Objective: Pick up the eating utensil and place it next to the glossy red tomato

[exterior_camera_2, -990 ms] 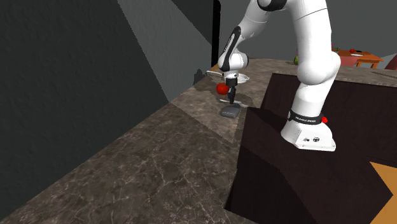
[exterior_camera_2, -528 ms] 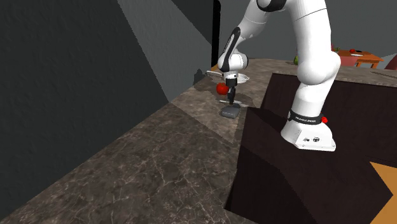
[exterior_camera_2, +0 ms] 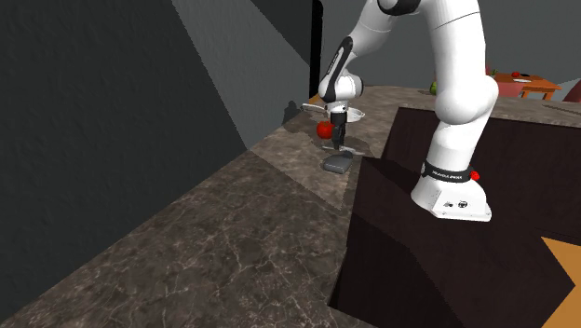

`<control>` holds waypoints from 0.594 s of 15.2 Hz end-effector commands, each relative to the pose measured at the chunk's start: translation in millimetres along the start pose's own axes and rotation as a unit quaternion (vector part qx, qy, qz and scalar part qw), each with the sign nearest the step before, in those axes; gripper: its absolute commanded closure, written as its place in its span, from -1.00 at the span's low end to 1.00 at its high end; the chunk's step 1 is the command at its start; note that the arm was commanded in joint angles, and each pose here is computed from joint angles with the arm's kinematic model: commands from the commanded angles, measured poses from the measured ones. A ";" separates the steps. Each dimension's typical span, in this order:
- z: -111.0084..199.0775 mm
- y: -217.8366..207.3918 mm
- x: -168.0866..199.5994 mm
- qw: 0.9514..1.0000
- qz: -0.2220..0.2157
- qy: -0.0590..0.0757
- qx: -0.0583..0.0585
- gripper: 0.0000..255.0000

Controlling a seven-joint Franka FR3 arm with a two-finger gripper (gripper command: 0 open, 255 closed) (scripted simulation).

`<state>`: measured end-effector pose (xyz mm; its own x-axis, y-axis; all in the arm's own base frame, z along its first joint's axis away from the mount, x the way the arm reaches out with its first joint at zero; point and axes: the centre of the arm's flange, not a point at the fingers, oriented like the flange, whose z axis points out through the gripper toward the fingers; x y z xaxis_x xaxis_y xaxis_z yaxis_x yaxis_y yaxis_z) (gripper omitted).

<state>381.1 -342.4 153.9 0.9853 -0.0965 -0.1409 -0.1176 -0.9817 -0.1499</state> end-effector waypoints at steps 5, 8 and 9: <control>-35.6 -1.1 -2.7 1.000 0.000 0.000 0.000 -1.00; -35.6 -1.1 -2.7 1.000 0.000 0.000 0.000 -1.00; -35.6 -1.1 -2.7 1.000 0.000 0.000 0.000 -1.00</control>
<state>383.0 -346.9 189.1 0.9852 -0.0966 -0.1414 -0.1179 -0.9816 -0.1502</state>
